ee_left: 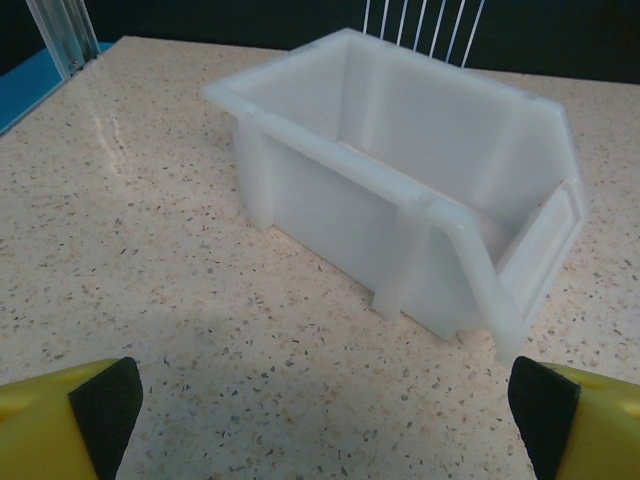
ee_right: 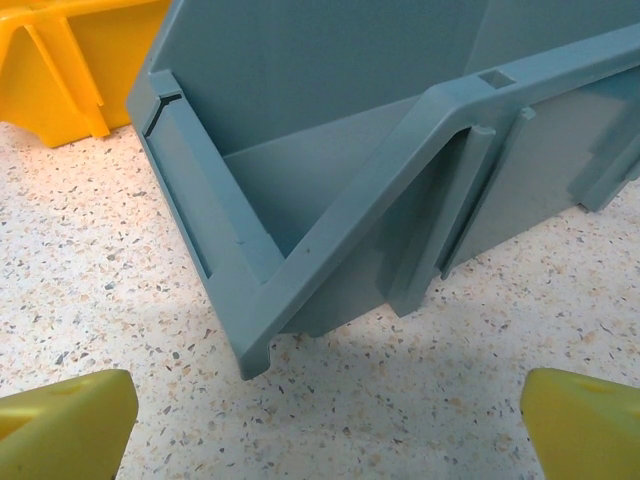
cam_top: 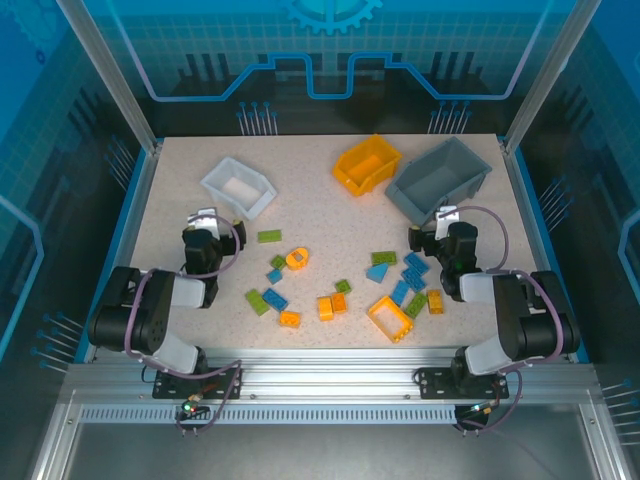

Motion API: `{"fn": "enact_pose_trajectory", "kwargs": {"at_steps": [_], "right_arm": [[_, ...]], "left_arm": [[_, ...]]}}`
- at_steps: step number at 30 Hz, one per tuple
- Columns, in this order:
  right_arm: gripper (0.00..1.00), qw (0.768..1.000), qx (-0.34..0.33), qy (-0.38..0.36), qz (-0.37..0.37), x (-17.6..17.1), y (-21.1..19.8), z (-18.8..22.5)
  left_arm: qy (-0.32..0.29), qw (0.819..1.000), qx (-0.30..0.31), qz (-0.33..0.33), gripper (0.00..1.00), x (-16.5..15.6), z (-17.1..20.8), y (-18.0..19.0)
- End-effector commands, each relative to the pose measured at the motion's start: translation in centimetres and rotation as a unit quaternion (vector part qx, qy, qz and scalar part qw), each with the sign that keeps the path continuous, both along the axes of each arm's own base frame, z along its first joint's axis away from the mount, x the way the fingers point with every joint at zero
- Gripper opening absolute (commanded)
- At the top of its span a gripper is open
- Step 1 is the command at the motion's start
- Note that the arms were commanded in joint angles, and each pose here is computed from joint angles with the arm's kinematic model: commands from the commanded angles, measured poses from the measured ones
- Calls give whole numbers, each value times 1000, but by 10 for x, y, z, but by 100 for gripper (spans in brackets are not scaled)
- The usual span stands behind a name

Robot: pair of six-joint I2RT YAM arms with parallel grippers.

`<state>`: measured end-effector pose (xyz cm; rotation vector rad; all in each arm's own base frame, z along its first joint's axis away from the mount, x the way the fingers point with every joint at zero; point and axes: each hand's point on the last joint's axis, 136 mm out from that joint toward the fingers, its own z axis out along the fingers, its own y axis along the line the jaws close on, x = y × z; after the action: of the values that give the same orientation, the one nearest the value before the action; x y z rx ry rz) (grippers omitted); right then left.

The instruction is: Sort the legos into containers by color

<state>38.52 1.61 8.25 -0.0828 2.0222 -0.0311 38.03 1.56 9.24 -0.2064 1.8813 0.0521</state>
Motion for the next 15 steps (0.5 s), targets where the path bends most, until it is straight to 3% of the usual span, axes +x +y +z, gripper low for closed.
{"fn": "enact_pose_trajectory", "kwargs": {"at_steps": [1,5,7,8,10,13,15], "right_arm": [[100,999,-6,-33,-20,3,-4,39],[100,994,-19,-74,-75,-20,-19,103],[100,990,-8,-104,-95,-39,-23,146],[100,988,13,-122,-98,-51,-23,171],[100,977,94,-142,-130,-73,-28,209],[100,945,239,-83,-209,-99,-38,203],[100,958,255,-61,-118,-92,-12,212]], "left_arm": [[-75,996,36,0,99,-15,51,-7],[-102,994,27,-18,99,-31,117,-25],[-98,995,1,4,99,-39,151,-23],[-96,994,-41,39,99,-44,167,-14],[-24,984,-147,96,99,-62,168,-5],[11,966,-250,65,99,-51,157,-16],[99,936,-325,88,99,-39,131,-14]]}}
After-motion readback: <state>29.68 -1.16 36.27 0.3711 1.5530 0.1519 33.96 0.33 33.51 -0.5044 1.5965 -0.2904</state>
